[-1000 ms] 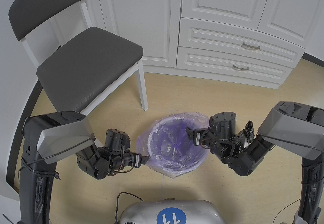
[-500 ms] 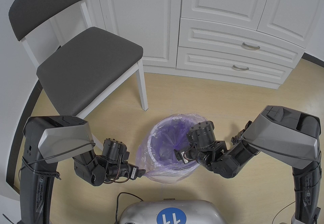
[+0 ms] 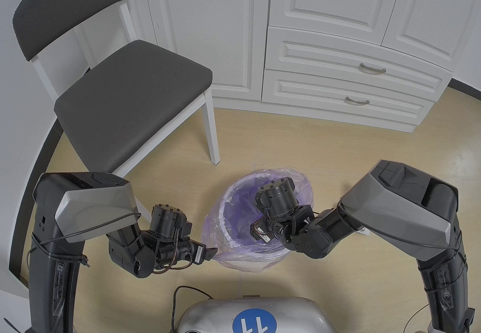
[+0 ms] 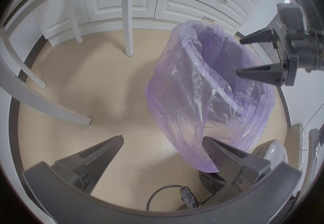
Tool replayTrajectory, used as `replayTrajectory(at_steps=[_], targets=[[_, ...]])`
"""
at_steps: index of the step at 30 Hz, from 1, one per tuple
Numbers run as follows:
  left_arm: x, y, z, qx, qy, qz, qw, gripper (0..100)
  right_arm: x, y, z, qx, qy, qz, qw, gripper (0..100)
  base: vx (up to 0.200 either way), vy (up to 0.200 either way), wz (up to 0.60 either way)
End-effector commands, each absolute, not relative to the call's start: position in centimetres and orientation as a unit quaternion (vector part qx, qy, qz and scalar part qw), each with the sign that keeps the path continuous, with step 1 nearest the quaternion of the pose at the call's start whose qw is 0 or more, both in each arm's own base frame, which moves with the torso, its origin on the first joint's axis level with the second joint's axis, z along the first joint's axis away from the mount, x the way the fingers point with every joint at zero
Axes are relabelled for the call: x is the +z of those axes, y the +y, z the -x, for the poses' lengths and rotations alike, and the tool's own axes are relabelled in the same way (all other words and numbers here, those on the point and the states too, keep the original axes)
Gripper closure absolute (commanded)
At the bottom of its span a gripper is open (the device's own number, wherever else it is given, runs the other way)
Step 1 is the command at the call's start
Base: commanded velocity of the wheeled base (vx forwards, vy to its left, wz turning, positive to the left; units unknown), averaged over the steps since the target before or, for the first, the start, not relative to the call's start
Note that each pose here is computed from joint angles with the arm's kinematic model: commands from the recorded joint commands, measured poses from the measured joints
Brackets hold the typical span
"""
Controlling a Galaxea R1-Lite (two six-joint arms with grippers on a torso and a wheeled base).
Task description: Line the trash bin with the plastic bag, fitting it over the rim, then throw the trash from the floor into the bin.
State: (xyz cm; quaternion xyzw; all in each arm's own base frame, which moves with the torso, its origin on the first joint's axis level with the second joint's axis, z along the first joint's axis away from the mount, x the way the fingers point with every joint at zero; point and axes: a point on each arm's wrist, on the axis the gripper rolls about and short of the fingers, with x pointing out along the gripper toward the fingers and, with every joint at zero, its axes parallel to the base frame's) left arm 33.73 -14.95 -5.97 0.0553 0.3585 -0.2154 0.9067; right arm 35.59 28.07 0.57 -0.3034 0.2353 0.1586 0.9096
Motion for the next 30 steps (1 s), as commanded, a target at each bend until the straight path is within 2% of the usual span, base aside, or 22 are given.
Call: replayTrajectory(at_steps=[1, 6, 13, 21, 24, 30], targets=[[-5.4, -15.0, -33.5, -0.218, 0.354, -0.055, 0.908, 0, -0.7, 27.8, -35.7, 0.161, 0.266, 0.355, 0.882, 0, 0.0, 0.0, 0.0], [-4.9, -15.1, -33.5, -0.219, 0.348, -0.054, 0.91, 0, 0.4, 27.6, -35.2, 0.154, 0.265, 0.387, 0.87, 0, 0.0, 0.0, 0.0], [-4.7, -15.0, -33.3, -0.22, 0.349, -0.055, 0.909, 0, 2.5, 26.9, -33.3, 0.174, 0.267, 0.43, 0.845, 0, 0.0, 0.0, 0.0], [-4.5, -15.0, -33.3, -0.22, 0.346, -0.054, 0.911, 0, 1.5, 26.8, -30.8, 0.201, 0.296, 0.454, 0.816, 0, 0.0, 0.0, 0.0], [-4.4, -15.0, -33.2, -0.221, 0.345, -0.055, 0.911, 0, 1.2, 27.1, -31.2, 0.199, 0.292, 0.449, 0.82, 0, 0.0, 0.0, 0.0], [-4.2, -15.0, -33.2, -0.221, 0.343, -0.054, 0.911, 0, 3.6, 28.7, -33.4, 0.183, 0.25, 0.424, 0.851, 0, 0.0, 0.0, 0.0]])
